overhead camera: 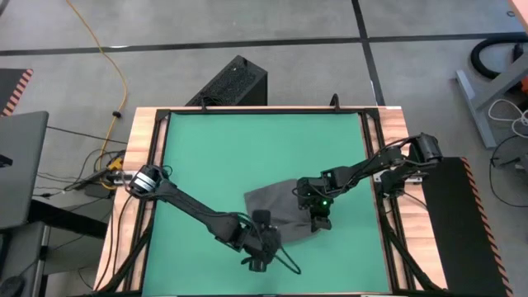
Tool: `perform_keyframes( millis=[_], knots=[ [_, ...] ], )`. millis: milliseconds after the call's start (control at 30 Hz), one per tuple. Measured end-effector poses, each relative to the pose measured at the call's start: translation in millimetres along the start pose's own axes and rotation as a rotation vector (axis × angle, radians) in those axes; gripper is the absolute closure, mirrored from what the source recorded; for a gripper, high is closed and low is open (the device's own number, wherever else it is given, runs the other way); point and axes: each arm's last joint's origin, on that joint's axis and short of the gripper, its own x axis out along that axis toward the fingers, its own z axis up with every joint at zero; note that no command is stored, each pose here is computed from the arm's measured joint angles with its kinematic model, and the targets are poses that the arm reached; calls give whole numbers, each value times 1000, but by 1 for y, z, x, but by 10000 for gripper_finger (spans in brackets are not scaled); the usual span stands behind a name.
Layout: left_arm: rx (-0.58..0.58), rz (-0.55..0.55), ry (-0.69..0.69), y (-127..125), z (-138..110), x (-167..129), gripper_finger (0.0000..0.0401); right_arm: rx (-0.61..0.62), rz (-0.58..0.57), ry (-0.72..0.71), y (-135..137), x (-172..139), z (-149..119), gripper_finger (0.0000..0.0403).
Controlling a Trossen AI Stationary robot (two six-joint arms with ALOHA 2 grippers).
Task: Roll towel
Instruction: Roll the black towel
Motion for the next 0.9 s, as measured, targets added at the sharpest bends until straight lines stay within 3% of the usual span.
perform_keyframes(
  millis=[167,400,900],
  knots=[
    [-109,31,56,-1,3,-12,205,-17,-1,1,0,0,0,354],
    [-229,49,98,-7,-21,2,205,-20,-2,1,0,0,0,354],
    [-299,121,109,1,-59,29,213,29,-7,0,0,1,0,354]
  ],
)
